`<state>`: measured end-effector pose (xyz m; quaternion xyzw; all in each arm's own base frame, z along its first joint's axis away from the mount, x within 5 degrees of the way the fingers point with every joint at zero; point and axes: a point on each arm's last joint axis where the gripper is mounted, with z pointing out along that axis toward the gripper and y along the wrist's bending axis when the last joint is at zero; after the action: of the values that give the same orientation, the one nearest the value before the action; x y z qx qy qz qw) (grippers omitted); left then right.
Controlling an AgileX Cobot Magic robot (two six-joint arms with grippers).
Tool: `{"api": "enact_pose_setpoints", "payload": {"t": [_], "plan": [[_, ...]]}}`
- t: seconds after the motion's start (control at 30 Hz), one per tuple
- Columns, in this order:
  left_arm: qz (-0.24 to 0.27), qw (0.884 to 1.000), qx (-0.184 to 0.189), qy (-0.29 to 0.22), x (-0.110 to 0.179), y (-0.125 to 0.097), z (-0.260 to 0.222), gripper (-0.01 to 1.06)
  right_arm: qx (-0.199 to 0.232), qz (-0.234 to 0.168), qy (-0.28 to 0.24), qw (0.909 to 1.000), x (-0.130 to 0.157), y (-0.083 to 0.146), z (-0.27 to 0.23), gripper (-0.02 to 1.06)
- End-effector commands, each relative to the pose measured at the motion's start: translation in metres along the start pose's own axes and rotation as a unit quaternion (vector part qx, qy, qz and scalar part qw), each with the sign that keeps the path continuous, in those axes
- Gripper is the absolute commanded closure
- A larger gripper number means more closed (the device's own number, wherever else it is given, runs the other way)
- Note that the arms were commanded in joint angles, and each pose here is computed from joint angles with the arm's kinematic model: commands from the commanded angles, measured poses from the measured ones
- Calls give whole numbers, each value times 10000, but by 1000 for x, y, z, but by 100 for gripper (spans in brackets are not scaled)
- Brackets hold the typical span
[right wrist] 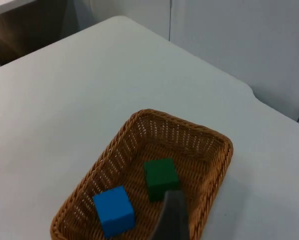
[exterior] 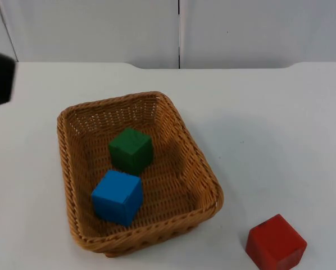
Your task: Pick up one cube with each hand and place exactly two cubes into the same basket, leaving the remaining cube outside.
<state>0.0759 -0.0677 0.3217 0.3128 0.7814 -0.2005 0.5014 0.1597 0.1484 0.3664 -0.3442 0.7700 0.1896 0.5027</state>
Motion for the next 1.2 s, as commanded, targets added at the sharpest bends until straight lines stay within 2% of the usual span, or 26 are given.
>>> {"api": "enact_pose_setpoints", "payload": {"t": [0.0,0.17,0.33,0.47,0.67,0.8,0.97,1.17], "plan": [[74,9999,19,-130,1,-3,-13,5,12,-30,-182,9998,4,1,-14,39],[158,9994,-85,-298,7,-4,-32,5,9,-29,-281,9996,22,4,-37,39],[44,9997,-255,-24,19,-4,-44,5,7,-24,-365,9993,44,7,-57,39],[-89,9990,-223,379,31,-6,-52,5,-21,-42,-385,9992,61,10,-78,39],[-132,9981,-189,579,39,-8,-59,5,-63,19,-411,9991,74,13,-101,39],[-341,9972,-490,456,48,-5,-72,5,-73,-2,-584,9983,81,15,-124,39],[-373,9961,-763,222,57,-3,-86,5,-80,40,-674,9977,89,16,-140,39],[-335,9961,-780,-258,65,-6,-102,5,-98,60,-670,9977,97,18,-151,39]]}}
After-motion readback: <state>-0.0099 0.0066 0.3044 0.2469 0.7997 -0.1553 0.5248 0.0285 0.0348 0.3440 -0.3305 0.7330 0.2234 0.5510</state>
